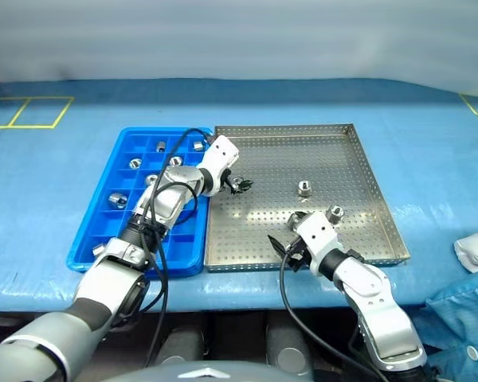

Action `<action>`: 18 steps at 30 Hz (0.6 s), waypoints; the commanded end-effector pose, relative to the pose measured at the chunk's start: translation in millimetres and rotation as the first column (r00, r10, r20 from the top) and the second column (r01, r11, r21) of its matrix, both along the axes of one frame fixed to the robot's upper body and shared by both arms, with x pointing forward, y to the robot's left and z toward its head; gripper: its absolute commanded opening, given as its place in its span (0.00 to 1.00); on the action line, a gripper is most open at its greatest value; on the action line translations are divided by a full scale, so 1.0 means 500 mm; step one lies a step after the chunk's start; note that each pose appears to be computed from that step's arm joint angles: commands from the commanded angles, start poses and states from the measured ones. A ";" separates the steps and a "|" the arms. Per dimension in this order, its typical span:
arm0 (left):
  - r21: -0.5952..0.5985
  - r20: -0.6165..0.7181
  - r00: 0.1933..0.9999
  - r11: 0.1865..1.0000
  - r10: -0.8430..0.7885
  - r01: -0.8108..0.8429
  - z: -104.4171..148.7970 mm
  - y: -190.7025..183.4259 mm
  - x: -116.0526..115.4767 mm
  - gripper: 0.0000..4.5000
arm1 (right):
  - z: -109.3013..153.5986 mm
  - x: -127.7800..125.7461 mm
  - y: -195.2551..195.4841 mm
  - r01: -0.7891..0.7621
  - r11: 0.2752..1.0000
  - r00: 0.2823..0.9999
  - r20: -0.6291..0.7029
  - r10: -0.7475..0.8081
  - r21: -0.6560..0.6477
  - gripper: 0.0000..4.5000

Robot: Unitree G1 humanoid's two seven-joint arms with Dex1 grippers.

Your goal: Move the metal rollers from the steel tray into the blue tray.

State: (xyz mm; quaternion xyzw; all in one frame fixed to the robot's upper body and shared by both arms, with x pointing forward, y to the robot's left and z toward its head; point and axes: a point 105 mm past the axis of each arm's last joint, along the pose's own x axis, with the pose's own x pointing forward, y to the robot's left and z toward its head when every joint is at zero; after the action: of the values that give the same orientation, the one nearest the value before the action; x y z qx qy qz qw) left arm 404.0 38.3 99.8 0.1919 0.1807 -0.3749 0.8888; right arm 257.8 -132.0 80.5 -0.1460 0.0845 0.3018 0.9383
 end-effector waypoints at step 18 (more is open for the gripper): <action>0.209 -0.015 0.999 0.976 -0.052 0.054 -0.026 -0.010 0.026 0.58 | 0.014 0.010 0.005 0.017 1.000 0.997 0.069 -0.019 0.025 1.00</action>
State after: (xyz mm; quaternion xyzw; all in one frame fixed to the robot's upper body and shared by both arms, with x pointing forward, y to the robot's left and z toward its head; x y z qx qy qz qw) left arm 412.5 35.2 77.0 0.2826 0.2340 -0.3819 0.8483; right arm 261.4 -131.1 78.0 -0.1424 0.0731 0.2899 0.9436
